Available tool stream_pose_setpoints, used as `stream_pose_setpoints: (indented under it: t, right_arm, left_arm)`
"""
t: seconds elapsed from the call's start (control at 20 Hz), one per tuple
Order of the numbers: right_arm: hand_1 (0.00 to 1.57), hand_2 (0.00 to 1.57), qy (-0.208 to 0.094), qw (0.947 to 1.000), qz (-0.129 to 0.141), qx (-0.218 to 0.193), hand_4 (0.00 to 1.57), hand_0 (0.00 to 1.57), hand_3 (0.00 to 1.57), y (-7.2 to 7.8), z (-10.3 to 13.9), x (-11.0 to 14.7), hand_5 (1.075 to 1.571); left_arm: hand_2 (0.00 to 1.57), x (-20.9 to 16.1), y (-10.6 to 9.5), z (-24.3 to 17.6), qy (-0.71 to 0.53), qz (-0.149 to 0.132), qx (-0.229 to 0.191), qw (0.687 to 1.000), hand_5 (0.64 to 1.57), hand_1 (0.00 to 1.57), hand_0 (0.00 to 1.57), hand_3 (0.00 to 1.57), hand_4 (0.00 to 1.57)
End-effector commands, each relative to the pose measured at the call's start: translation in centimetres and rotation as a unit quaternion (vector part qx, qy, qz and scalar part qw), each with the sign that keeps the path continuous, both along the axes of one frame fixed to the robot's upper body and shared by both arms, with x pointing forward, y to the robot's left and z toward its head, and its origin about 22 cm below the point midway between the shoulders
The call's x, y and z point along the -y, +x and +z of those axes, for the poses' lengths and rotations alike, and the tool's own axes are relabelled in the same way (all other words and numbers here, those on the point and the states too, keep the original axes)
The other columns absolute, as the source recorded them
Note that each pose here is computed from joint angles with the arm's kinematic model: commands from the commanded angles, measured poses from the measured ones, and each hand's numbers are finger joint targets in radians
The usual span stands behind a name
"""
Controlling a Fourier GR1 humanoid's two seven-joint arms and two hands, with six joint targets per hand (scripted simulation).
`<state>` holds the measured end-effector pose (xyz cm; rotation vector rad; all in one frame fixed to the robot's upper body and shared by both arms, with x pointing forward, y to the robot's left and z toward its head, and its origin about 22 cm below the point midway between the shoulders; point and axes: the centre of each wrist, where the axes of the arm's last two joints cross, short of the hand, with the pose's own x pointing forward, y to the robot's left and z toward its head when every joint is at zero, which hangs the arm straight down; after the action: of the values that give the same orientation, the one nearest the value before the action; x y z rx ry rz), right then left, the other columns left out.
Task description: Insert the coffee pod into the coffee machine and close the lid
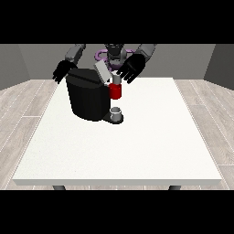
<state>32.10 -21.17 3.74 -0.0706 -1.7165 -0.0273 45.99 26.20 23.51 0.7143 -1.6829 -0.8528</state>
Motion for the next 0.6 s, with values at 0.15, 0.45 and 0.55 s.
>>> stream_pose_setpoints:
  t: [0.15,0.45,0.55]
  right_arm:
    - [0.00,0.00,0.005,1.0000,-0.002,-0.001,0.50,0.00,0.00,0.5,0.4,0.8,1.571]
    - [0.00,0.00,0.019,0.9997,-0.013,0.012,0.51,0.00,0.00,-0.5,-0.5,1.1,1.571]
    - [0.00,0.00,0.015,0.9997,0.000,0.018,0.53,0.00,0.00,0.3,1.4,0.8,1.571]
  left_arm:
    - [1.26,2.5,0.2,-1.1,0.005,-0.016,0.004,1.000,1.571,1.21,1.21,1.19,0.50]
    - [1.27,0.6,0.0,-2.6,0.005,-0.030,-0.001,1.000,1.571,1.20,1.20,1.20,0.50]
    - [1.28,0.1,0.2,-0.5,0.014,-0.005,0.002,1.000,1.571,1.20,1.20,1.21,0.52]
